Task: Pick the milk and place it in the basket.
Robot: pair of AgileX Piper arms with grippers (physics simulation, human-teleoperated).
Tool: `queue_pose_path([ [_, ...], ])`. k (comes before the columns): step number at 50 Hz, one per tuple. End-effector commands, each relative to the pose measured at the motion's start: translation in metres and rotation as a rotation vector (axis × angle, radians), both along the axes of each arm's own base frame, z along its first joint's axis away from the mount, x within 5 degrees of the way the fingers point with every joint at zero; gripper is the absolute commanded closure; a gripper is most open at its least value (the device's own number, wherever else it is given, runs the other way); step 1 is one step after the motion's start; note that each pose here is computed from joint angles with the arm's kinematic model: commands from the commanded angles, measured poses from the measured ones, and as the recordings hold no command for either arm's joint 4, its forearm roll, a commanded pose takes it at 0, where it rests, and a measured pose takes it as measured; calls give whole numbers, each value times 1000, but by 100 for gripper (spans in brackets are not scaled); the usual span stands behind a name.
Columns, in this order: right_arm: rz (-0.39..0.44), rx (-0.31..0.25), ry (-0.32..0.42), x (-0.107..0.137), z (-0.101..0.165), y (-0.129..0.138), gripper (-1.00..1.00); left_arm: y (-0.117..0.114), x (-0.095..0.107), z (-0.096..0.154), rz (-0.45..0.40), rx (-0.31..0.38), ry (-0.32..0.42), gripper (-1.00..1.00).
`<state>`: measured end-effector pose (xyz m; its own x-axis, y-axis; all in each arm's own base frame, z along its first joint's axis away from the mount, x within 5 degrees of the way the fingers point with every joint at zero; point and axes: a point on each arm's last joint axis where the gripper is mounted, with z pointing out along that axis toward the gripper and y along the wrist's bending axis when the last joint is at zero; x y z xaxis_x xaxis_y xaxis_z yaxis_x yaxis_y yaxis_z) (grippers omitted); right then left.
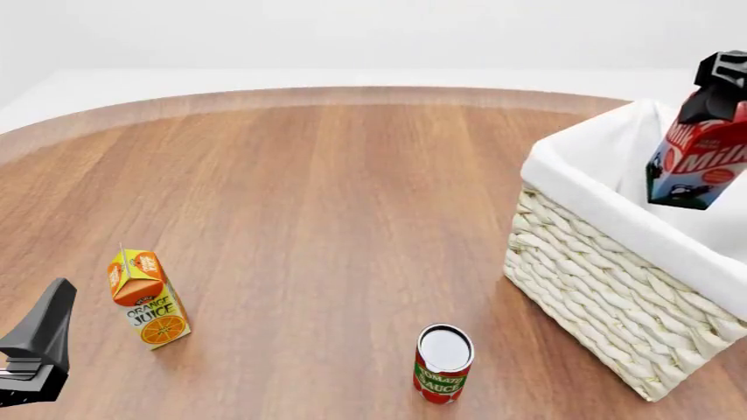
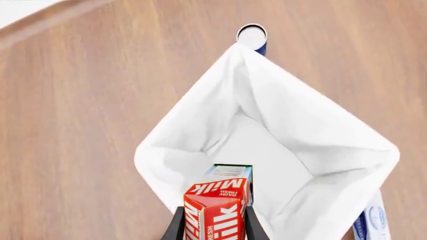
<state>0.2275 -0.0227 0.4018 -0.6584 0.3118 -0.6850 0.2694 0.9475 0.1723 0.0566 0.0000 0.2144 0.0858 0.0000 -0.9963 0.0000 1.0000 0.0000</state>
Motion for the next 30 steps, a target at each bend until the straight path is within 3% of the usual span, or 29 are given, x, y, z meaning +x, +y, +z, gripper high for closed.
queue_pose_path([
  [1, -58, 27, -5, 4, -16, -8, 100, 0, 0, 0, 0, 0, 0, -100],
  [15, -128, 23, 12, 9, -35, -27, 100, 0, 0, 0, 0, 0, 0, -100],
  [30, -144, 29, 19, 21, -45, -33, 100, 0, 0, 0, 0, 0, 0, -100],
])
